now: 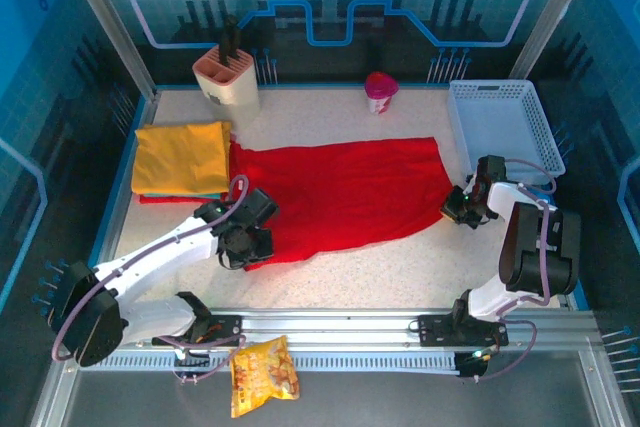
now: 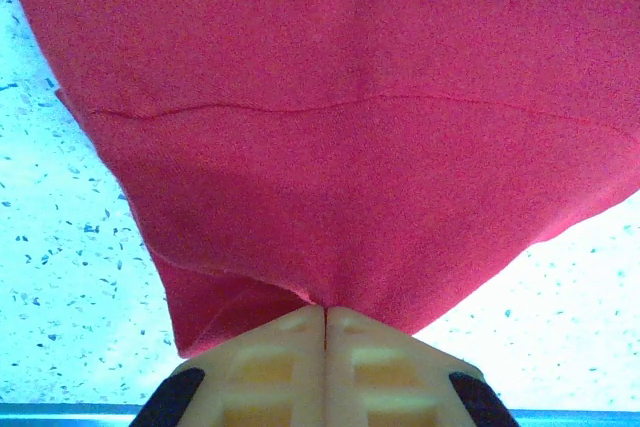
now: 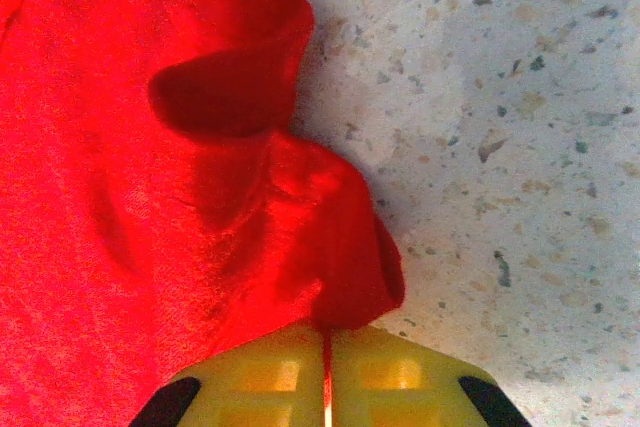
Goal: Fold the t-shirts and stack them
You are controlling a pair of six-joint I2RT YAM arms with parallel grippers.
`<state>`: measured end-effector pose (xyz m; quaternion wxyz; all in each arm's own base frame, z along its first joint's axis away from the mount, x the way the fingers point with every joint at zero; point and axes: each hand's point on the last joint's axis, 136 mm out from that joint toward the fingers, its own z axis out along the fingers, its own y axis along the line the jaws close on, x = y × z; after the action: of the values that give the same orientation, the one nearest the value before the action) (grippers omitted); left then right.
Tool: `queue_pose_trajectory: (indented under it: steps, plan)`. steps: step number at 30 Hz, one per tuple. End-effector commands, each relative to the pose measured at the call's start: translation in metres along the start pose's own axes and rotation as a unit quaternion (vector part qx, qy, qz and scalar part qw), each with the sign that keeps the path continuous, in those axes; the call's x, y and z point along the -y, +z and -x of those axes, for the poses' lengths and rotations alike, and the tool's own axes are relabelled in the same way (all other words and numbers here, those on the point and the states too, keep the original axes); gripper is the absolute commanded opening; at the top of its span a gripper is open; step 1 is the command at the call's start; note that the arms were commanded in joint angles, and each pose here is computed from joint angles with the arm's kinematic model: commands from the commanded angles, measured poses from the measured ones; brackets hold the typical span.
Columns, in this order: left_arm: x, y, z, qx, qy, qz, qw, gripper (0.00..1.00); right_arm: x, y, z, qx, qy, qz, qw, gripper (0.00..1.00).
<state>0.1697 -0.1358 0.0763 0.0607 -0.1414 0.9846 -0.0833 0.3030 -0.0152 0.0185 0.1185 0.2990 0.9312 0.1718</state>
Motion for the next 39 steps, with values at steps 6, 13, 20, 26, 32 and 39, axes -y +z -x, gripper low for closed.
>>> queue_pose_trajectory:
  steps: [6,13,20,26,32,39]
  plan:
    - [0.039,-0.012,0.031,0.014,-0.007,-0.06,0.998,0.0,0.001,0.002,0.002,-0.002,0.005,0.01,1.0,0.1]
    - [0.049,-0.03,0.11,0.041,-0.024,-0.107,0.993,0.0,0.001,0.0,0.002,-0.001,0.004,0.01,1.0,0.1]
    - [0.035,-0.005,0.173,0.027,-0.048,-0.092,0.994,0.0,0.0,0.001,0.003,-0.003,0.004,0.011,1.0,0.1]
    - [0.02,0.018,0.179,0.01,-0.062,-0.09,0.994,0.44,-0.002,-0.001,0.005,-0.001,0.004,0.012,1.0,0.11]
    - [0.006,-0.014,0.153,0.031,-0.052,-0.089,0.994,0.51,-0.004,-0.001,0.006,0.001,0.005,0.017,1.0,0.12]
    - [-0.002,0.009,0.081,-0.008,-0.058,-0.102,0.993,0.48,-0.001,0.002,0.004,-0.002,0.004,0.013,1.0,0.14]
